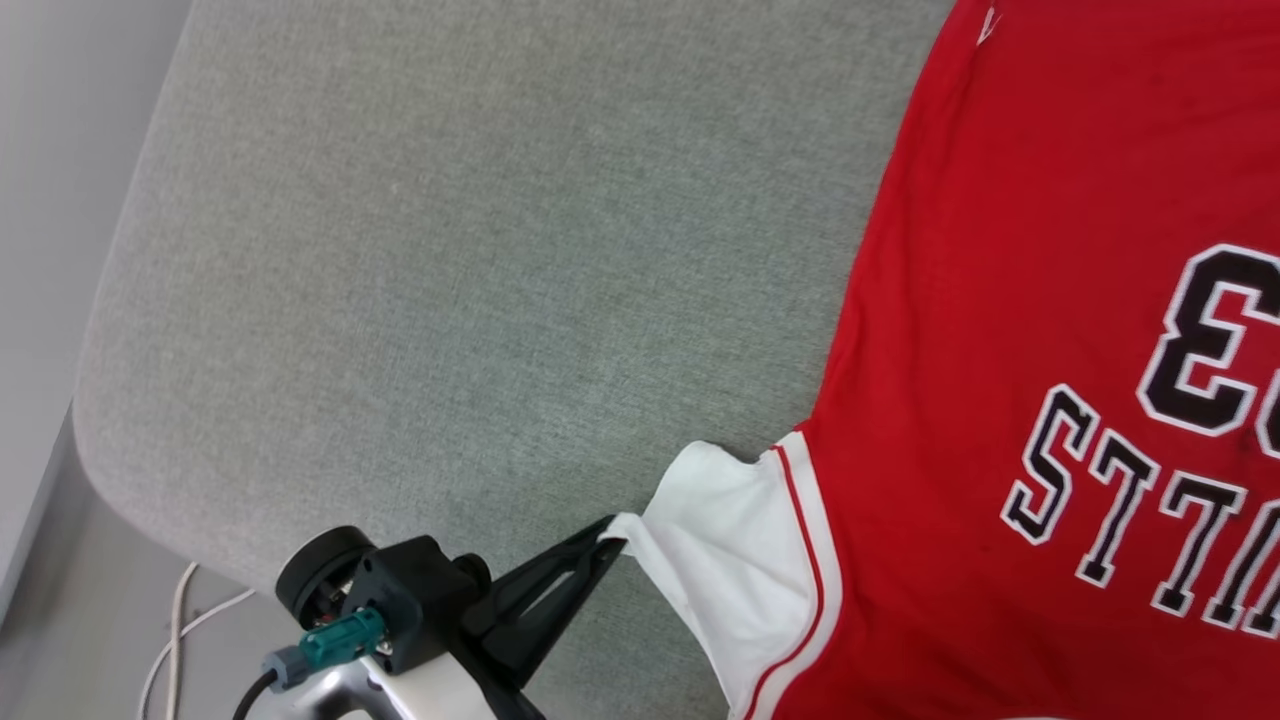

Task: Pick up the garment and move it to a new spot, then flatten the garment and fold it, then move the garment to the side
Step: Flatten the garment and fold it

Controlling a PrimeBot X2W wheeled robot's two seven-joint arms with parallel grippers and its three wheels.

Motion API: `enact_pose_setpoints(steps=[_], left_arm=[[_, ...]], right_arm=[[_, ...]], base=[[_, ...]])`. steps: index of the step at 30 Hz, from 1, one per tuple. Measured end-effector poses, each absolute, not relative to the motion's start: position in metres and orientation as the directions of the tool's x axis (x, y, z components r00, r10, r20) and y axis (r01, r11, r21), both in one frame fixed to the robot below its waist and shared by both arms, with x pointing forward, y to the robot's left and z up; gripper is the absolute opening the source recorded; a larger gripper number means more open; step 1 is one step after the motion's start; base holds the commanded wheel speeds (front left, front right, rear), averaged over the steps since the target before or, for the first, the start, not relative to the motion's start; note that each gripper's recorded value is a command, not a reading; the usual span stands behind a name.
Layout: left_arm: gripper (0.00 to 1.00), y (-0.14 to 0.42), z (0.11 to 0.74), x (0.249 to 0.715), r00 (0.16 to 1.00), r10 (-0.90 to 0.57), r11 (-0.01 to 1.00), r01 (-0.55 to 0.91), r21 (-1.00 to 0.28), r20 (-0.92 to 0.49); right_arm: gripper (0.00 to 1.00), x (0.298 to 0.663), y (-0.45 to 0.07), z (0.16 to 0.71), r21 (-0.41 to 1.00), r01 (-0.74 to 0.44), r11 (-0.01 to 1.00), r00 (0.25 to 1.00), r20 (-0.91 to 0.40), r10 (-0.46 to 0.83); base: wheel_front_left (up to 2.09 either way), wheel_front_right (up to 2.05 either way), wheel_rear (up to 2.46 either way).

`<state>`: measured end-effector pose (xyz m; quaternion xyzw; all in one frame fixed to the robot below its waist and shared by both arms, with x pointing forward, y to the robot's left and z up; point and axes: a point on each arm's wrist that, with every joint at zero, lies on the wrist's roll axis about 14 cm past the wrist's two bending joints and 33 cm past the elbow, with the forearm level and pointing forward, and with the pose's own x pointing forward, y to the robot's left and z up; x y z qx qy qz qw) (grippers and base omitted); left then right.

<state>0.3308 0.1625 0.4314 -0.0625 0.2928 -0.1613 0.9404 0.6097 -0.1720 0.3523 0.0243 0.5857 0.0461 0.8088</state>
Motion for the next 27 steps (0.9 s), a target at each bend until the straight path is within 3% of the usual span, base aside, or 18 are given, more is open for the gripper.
enact_pose_setpoints(steps=[16, 27], left_arm=[[0.00, 0.148, 0.455, 0.325, 0.820, -0.390, 0.919, 0.319, -0.233, -0.418], [0.00, 0.134, 0.469, 0.323, 0.841, -0.422, 0.902, 0.352, -0.250, -0.339]], right_arm=[[0.00, 0.467, -0.227, 0.385, 0.053, -0.048, 0.997, 0.236, -0.970, 0.063], [0.00, 0.379, -0.254, 0.411, 0.082, -0.016, 0.997, 0.298, -0.951, 0.083]], base=[[0.00, 0.00, 0.00], [0.00, 0.00, 0.00]])
